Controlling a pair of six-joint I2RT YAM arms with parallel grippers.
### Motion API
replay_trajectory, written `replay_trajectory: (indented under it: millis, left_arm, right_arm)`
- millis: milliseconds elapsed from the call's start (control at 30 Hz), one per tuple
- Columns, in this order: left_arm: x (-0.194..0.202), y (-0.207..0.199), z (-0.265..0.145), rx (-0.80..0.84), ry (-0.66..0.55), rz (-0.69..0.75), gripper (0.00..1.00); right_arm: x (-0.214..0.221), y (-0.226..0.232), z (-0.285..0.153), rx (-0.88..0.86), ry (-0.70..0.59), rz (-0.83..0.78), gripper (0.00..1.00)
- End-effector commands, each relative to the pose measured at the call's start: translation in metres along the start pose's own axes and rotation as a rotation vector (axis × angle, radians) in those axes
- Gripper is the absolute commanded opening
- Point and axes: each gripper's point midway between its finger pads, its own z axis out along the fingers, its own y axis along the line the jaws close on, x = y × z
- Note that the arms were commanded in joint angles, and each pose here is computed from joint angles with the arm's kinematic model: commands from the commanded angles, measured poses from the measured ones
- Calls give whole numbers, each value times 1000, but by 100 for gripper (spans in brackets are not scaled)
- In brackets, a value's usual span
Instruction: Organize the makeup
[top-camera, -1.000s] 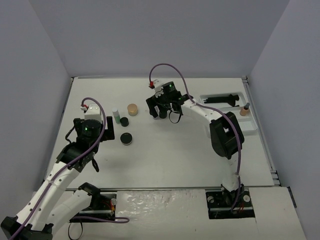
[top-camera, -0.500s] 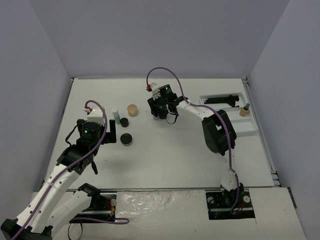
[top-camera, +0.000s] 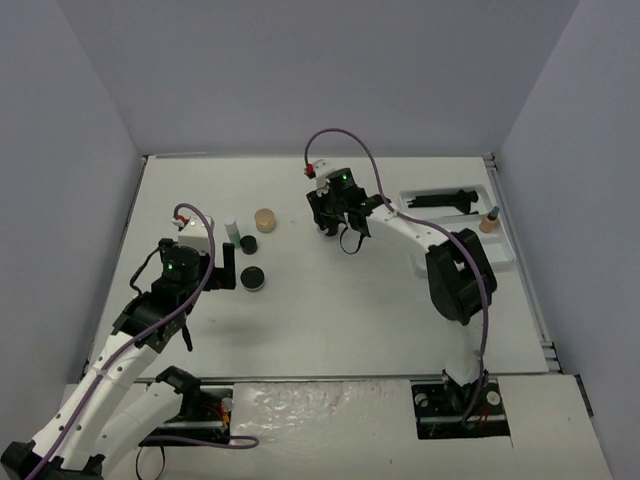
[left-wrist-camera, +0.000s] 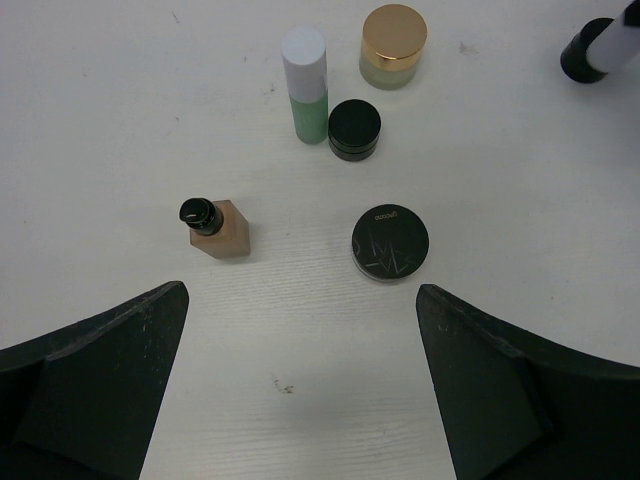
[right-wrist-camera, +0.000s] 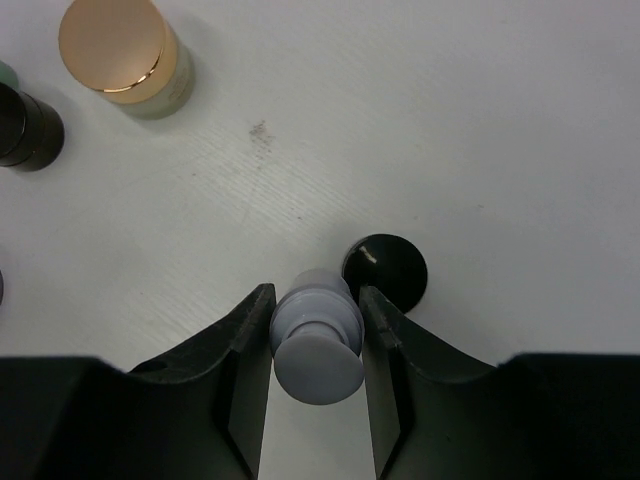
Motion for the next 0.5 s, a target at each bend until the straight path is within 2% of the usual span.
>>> replay_trajectory:
  millis: [0,200,333,467]
  left_arm:
    - [-31,-3,-3,17,-86,-22,97]
    - [-30,-2,-3,9,-80,-26,97]
    - [-29,-3,-2,11,-73,-25,97]
    - [-29,-3,-2,13,-73,-26,97]
  right_arm:
    - [-77,-103,-97,356,-303,230,0]
    - [-10,-212,-164,736,-294,506,0]
    - [28,-262,-195,891,-298,646,0]
    - [57,-294,-205,978,-288,744,0]
